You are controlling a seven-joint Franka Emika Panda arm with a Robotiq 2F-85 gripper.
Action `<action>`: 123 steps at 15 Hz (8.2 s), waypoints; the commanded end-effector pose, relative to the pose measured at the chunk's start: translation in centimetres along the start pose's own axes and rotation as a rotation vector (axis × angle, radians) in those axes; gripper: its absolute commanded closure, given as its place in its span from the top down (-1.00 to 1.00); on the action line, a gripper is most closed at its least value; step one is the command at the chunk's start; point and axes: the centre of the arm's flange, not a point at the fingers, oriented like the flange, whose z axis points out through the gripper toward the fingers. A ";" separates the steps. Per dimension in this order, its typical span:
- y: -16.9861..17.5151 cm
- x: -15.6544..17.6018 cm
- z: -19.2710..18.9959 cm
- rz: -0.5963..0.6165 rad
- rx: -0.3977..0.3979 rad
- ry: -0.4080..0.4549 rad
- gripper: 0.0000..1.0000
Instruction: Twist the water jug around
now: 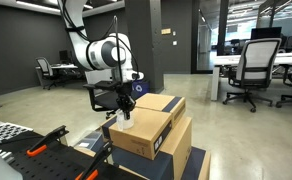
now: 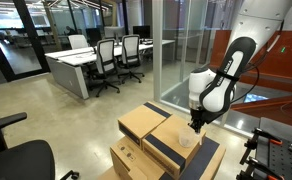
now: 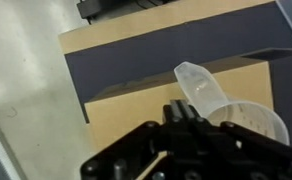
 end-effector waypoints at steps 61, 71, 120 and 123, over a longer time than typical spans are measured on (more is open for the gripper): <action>-4.1 -4.4 1.8 -0.122 -0.014 0.033 -0.87; -4.4 -3.8 0.5 -0.128 0.010 0.060 -0.87; -8.6 -5.5 -0.3 -0.289 0.042 0.105 -0.87; -8.8 -5.3 -0.3 -0.290 0.045 0.105 -0.87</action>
